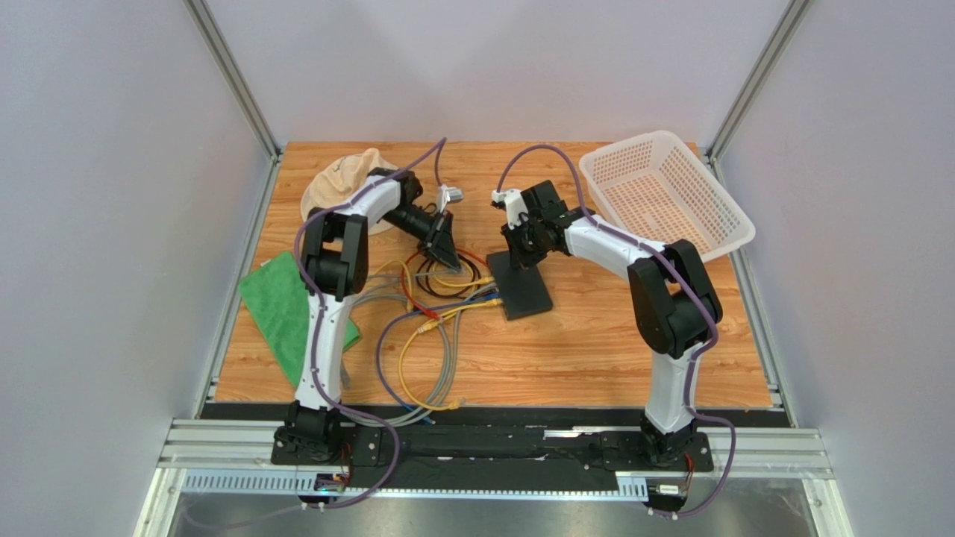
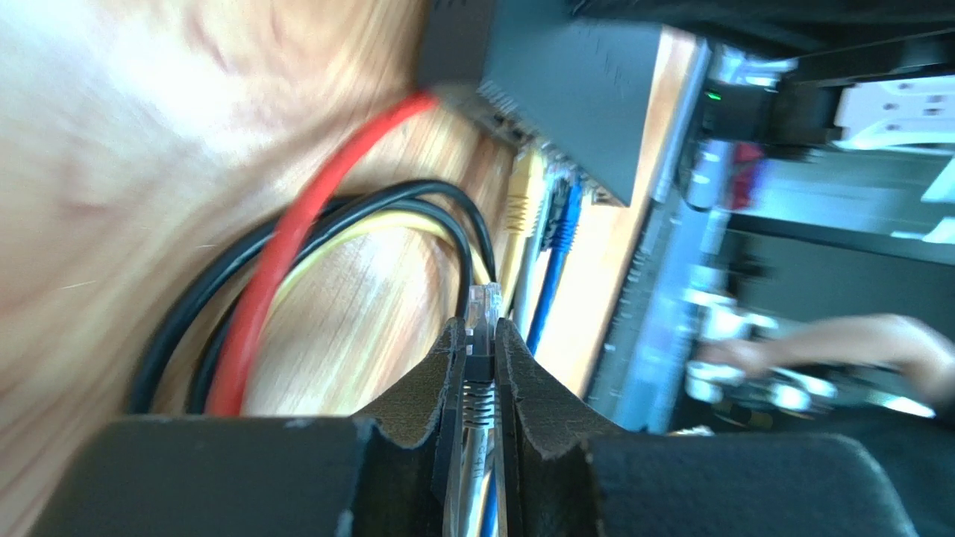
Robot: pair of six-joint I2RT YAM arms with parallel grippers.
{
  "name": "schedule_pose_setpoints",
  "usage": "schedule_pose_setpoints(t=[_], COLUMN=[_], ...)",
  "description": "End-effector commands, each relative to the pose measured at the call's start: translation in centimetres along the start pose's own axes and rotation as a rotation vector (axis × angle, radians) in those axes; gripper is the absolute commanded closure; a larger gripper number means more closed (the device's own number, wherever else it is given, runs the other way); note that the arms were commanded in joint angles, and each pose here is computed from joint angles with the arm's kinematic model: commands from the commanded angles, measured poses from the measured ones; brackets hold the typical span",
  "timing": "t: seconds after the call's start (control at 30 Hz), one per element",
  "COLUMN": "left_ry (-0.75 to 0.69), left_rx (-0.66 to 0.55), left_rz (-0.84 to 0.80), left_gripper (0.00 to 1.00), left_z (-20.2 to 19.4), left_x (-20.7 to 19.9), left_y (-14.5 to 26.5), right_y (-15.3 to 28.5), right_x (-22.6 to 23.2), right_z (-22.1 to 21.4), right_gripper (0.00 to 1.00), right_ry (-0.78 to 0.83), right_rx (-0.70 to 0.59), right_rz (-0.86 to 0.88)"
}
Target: Pull the plug from the switch port
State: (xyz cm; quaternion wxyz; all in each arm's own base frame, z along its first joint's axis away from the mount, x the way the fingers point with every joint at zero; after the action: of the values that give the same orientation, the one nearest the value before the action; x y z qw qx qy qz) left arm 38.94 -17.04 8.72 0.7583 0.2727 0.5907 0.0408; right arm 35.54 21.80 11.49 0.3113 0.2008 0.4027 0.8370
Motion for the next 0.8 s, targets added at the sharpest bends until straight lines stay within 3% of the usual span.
schedule_pose_setpoints(t=[0.0,0.2,0.43,0.57,0.67,0.7,0.77], left_ry=[-0.346,-0.496,-0.458,-0.424,-0.394,-0.35,-0.304], left_rx=[-0.202,-0.242,-0.097,-0.093,-0.102,-0.118,-0.131], left_rz=[0.186,0.461,0.836,0.923,0.888,0.882,0.879], left_gripper=[1.0,1.0,1.0,1.0,0.87,0.7,0.57], left_z=[4.5,6.3,4.9,3.5,3.2,3.1,3.4], left_x=[-6.2,-5.9,0.1,1.7,1.6,1.4,1.2], left_y=[7.2,12.4,17.1,18.3,17.8,17.6,17.7], right_y=[-1.7,-1.5,-1.6,-1.7,-1.9,-1.9,-2.0], right_x=[0.7,0.8,0.8,0.8,0.7,0.7,0.8], right_z=[-4.8,-4.8,-4.8,-4.7,-4.7,-4.6,-4.6], right_gripper=[1.0,1.0,1.0,1.0,1.0,1.0,1.0], right_ry=[-0.016,-0.014,-0.014,-0.018,-0.017,-0.018,-0.017], right_rx=[0.213,0.2,0.203,0.205,0.211,0.21,0.215], right_rz=[0.019,0.021,0.024,0.027,0.028,0.03,0.031])
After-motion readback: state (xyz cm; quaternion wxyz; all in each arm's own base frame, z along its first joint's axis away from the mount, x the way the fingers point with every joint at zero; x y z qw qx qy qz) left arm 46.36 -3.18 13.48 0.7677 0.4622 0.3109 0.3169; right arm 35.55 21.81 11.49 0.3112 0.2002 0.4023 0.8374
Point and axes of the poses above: each gripper's point midway between its finger pads, its own y axis back along the fingers, its own x axis along the line the jaws close on, z = x × y, the point moved 8 cm from there along y, back along the fingers, and after that the axes turned 6 degrees about y, right-handed, at the moved point
